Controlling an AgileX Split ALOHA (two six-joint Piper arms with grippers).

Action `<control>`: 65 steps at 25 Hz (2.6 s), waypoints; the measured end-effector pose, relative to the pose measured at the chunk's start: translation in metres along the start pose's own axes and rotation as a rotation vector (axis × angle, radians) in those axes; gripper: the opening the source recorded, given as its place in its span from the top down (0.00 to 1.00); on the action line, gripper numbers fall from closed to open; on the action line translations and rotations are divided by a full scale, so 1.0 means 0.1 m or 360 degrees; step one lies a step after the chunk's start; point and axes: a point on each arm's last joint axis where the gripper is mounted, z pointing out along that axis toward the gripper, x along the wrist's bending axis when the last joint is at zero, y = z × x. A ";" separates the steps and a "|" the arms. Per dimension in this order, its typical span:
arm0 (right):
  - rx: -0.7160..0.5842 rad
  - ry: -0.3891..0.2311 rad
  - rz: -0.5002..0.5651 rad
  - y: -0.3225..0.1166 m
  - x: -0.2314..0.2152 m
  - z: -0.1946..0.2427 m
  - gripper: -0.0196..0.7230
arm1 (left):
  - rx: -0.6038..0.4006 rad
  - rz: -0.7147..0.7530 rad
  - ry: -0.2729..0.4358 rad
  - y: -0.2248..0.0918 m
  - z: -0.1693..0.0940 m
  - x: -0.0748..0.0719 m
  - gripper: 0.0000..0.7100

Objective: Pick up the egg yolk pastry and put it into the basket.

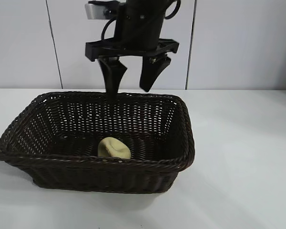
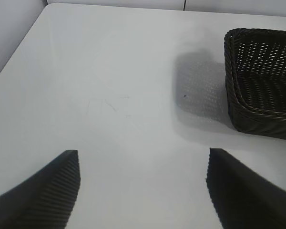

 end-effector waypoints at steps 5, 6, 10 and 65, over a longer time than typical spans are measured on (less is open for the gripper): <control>0.0033 -0.0181 0.0209 -0.08 -0.72 0.00 0.26 | 0.0000 0.0000 0.0000 0.00 0.00 0.00 0.24; 0.0039 -0.0200 0.0257 -0.11 -0.87 0.00 0.26 | 0.0000 0.0000 0.0000 0.00 0.00 0.00 0.24; 0.0061 -0.0270 0.0476 -0.31 -1.54 -0.03 0.26 | 0.0000 0.0000 0.0000 0.00 0.00 0.00 0.24; -0.0876 -0.0477 0.0718 -4.15 -0.01 -1.25 0.26 | 0.0004 0.0000 0.0000 0.00 0.00 0.00 0.24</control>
